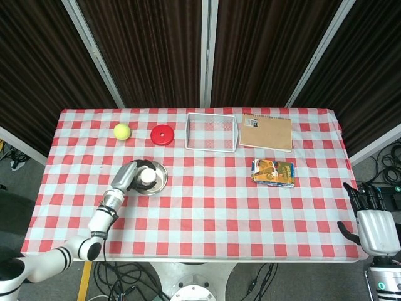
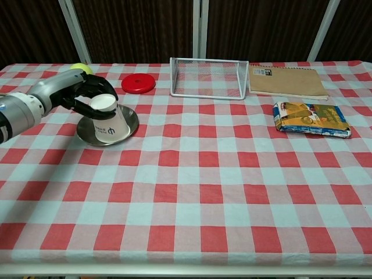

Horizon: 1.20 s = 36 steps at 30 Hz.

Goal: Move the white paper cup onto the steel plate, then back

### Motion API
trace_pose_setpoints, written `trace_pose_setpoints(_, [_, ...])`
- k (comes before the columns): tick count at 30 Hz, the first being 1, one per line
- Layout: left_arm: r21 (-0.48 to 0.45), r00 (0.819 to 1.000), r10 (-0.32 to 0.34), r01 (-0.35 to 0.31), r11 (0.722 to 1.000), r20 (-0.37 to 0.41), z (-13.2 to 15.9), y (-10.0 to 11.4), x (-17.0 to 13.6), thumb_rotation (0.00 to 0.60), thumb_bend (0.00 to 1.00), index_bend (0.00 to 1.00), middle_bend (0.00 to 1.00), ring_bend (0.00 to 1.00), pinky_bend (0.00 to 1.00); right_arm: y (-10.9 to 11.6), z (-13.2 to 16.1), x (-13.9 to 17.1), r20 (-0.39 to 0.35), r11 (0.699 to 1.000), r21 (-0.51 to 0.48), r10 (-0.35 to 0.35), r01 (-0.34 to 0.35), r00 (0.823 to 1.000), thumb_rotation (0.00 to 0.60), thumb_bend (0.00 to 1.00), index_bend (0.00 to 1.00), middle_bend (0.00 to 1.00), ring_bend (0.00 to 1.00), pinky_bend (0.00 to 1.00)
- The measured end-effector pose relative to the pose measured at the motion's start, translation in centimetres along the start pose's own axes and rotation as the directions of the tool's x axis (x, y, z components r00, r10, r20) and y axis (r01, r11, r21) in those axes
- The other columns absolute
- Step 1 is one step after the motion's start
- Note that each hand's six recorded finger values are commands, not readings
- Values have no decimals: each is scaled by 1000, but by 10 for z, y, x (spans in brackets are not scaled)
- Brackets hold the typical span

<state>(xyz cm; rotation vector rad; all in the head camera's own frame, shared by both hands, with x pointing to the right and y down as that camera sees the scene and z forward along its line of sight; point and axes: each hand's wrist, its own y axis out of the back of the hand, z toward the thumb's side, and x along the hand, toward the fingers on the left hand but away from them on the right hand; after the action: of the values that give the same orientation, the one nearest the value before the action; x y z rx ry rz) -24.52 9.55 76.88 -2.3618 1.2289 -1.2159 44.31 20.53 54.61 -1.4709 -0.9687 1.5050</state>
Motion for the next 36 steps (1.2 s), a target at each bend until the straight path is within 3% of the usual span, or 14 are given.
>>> trace_pose_setpoints(12, [54,988,111,-105,993,-107,-28,28,19,600,344,470,462,273,193,2,1,1,1,1000,1,-3,3,1000,600,157,29,183,0,11])
trace_pose_setpoints(21, [-18,999,15,-16,1000,-40,-7,4,6,600,342,470,462,273,187,3,2,2,-3,1000,-1,-8,8,1000,600,157,29,184,0,11])
trace_pose_setpoints(24, [-36,1000,0,-1,999,-29,-5,5,2,600,343,470,462,274,186,4,1,2,-1,1000,-2,-13,13,1000,600,157,29,183,0,11])
trace_pose_setpoints(30, [-69,997,80,-81,994,-10,-3,29,1,600,343,470,462,273,186,7,0,4,-1,1000,-3,-29,29,1000,600,157,29,183,0,11])
trace_pose_setpoints(36, [-51,979,198,-200,979,-40,-14,67,3,600,345,470,462,273,183,7,0,6,-4,1000,-6,-28,28,1000,600,157,29,184,0,11])
